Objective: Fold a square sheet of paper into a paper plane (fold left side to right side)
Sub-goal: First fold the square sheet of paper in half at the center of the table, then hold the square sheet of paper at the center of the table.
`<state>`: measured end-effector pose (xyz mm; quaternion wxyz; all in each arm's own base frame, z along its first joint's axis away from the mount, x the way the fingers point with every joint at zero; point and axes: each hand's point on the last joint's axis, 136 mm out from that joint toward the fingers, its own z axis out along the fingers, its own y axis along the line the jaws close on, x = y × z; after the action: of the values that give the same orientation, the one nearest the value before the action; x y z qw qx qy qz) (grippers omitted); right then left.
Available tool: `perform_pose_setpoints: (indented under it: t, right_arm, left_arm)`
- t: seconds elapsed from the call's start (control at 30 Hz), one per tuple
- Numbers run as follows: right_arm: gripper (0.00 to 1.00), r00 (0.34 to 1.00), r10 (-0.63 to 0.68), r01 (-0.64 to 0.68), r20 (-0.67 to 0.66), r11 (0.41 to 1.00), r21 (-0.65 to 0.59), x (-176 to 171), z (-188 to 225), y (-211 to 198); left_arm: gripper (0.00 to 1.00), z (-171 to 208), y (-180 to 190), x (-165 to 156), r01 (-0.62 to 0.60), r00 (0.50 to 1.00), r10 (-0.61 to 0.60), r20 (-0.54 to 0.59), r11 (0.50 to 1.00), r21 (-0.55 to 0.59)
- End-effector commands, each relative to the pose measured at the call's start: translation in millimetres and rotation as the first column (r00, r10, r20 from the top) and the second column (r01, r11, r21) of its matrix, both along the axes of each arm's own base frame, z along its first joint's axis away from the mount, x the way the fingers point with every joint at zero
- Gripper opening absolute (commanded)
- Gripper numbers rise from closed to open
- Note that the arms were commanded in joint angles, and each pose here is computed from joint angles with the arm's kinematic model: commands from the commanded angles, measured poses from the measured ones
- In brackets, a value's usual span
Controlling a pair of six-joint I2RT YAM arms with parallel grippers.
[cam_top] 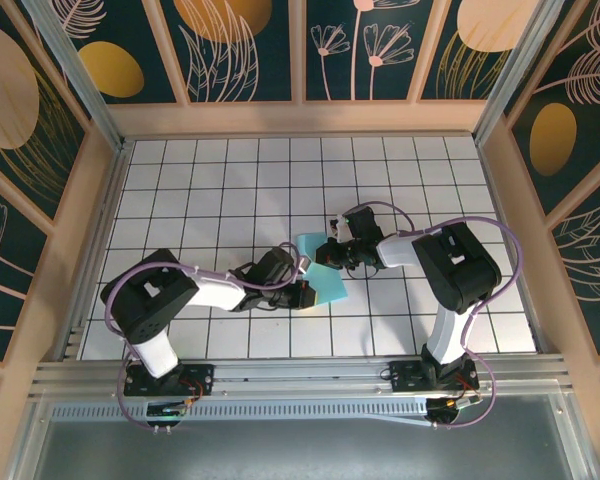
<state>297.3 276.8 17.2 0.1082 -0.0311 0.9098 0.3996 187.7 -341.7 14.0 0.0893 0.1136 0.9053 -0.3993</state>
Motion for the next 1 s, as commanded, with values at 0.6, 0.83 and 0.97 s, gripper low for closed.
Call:
perform_pose_setpoints:
  t: [0.6,0.83,0.97]
  right_arm:
    - [0.0,0.994,-0.022,0.01,-0.108,0.994,-0.111,-29.1,-39.1,-18.0]
    - [0.0,0.994,-0.019,0.006,-0.112,0.994,-0.113,-30.5,-40.2,-17.1]
    - [0.0,0.994,-0.017,0.004,-0.112,0.994,-0.111,-29.8,-39.6,-15.9]
  left_arm:
    - [0.0,57.2,33.5,50.8,-0.159,0.987,0.158,-0.007,0.985,-0.061]
    - [0.0,39.9,12.7,76.1,-0.147,0.989,0.146,-0.016,0.988,-0.039]
    - [0.0,24.0,3.1,80.4,-0.134,0.99,0.132,-0.048,0.99,-0.035]
